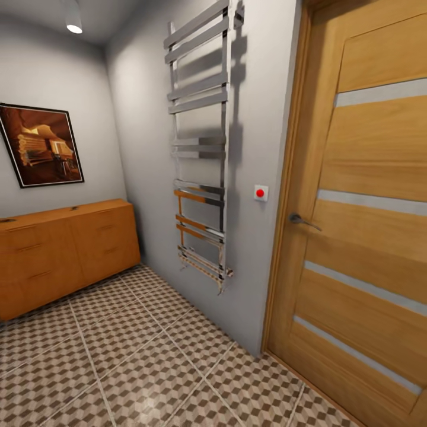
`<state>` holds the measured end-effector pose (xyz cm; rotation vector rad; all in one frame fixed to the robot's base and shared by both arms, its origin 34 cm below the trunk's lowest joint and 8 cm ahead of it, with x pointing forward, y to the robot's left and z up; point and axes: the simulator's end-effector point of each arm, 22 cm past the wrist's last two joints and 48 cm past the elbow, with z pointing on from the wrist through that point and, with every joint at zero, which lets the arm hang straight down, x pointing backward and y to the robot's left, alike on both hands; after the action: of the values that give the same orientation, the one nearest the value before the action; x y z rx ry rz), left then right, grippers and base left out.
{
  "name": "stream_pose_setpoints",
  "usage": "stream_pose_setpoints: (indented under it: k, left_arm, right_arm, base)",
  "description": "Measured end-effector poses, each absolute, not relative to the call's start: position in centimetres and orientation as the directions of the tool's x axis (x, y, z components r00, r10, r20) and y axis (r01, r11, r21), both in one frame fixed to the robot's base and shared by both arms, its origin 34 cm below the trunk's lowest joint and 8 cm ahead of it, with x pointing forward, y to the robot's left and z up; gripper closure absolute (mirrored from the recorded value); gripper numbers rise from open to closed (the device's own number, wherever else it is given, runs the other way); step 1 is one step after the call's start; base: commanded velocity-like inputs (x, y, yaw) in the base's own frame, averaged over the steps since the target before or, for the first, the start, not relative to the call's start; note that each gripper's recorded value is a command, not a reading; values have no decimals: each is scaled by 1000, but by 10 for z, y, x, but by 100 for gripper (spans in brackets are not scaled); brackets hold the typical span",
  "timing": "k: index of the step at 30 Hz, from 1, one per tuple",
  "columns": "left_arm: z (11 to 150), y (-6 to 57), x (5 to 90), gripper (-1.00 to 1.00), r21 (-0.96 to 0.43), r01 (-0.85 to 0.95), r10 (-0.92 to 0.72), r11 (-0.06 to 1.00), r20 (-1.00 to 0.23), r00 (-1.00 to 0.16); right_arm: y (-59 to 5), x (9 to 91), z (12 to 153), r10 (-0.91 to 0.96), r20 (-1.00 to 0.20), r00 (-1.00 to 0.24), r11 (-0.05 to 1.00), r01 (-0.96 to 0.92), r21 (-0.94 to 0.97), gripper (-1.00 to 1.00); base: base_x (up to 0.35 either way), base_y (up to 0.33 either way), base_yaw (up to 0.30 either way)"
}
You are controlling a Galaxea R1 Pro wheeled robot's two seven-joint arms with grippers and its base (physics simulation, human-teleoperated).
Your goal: Take the four mousetraps from the cabinet in the bathroom and place them on the bathroom floor. Make sure all four end up on the same floor surface, and ensure that at least two of them are either under or directly next to the same bathroom sink.
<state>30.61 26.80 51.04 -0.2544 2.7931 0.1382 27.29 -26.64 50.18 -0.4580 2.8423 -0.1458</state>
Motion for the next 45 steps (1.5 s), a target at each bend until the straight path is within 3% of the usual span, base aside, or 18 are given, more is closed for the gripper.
stream_pose_setpoints:
  k: [25, 45]
  left_arm:
    - [507, 268, 299, -100, 69, -190, -159, 979, -317, -935]
    - [507, 268, 299, -100, 69, -190, -159, 979, -316, -935]
  right_arm:
    - [-266, 268, 500, -329, -228, -916, 943, -304, -138, -100]
    - [-266, 269, 500, -331, -230, -915, 942, -306, -139, -100]
  base:
    - [0, 0, 86]
    - [0, 0, 256]
